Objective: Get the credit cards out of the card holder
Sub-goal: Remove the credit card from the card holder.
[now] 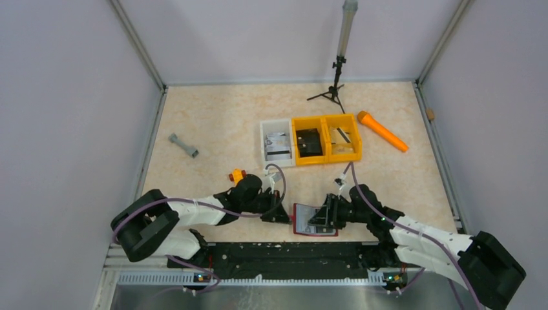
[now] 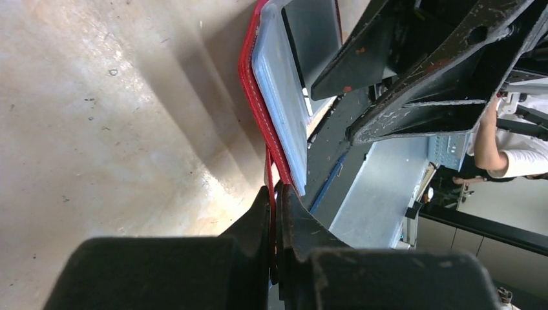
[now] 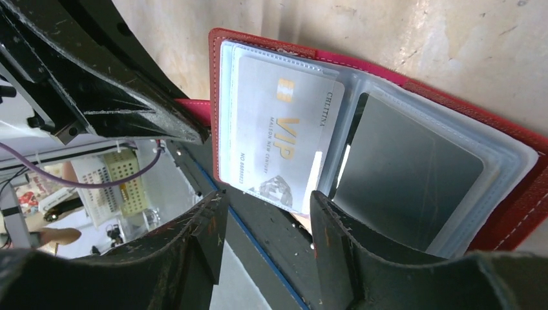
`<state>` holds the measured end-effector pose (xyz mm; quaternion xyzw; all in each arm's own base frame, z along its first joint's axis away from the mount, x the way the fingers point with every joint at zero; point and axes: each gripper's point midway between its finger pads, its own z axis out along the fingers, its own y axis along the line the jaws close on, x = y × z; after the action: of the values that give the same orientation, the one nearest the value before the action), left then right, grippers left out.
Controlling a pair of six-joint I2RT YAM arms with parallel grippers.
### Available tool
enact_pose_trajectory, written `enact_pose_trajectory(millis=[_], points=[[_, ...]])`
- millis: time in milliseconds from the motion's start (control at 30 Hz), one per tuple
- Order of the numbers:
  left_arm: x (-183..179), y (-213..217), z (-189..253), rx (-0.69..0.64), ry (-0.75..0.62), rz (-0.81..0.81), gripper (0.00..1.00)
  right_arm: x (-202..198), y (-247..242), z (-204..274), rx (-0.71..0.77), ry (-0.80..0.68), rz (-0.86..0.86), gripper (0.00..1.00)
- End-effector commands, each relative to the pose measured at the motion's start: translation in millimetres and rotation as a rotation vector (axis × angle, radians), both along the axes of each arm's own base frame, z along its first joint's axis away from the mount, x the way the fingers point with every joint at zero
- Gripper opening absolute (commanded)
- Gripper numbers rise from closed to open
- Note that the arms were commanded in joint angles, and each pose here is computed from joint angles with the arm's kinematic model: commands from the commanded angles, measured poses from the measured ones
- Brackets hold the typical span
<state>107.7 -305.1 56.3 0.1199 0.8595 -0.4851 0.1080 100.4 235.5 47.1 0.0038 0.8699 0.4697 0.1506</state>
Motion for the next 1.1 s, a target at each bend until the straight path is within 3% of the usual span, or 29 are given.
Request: enact_pose_trajectory(millis=[0,167,433,833,933,1067], points=[[4.6,-10.8,28.1,-0.13,-0.065,-0.006,0.0,2.3,8.0,11.7,0.056,-0.02,0.01,0.55],[4.0,-11.1,25.2,-0.125,-0.056,-0.009,0.0,2.6,4.1,1.1,0.035,-0.005,-0.013,0.59],[2.0,-22.2,32.5,-0.205,-0.049,-0.046,0.02,7.2,-4.5,-20.5,-0.066,-0.002,-0.033,0.52],[3.3,-30.0,12.6,-0.173,0.018,-0.05,0.69,6.6,-6.9,-22.7,-0.07,-0.012,-0.037,0.52],[5.9,-32.7,12.7,-0.182,0.019,-0.042,0.75,6.1,-8.0,-24.2,-0.076,-0.011,-0.037,0.52],[7.7,-38.9,21.7,-0.243,0.017,-0.04,0.74,5.3,-8.2,-24.5,-0.074,-0.009,-0.034,0.52]])
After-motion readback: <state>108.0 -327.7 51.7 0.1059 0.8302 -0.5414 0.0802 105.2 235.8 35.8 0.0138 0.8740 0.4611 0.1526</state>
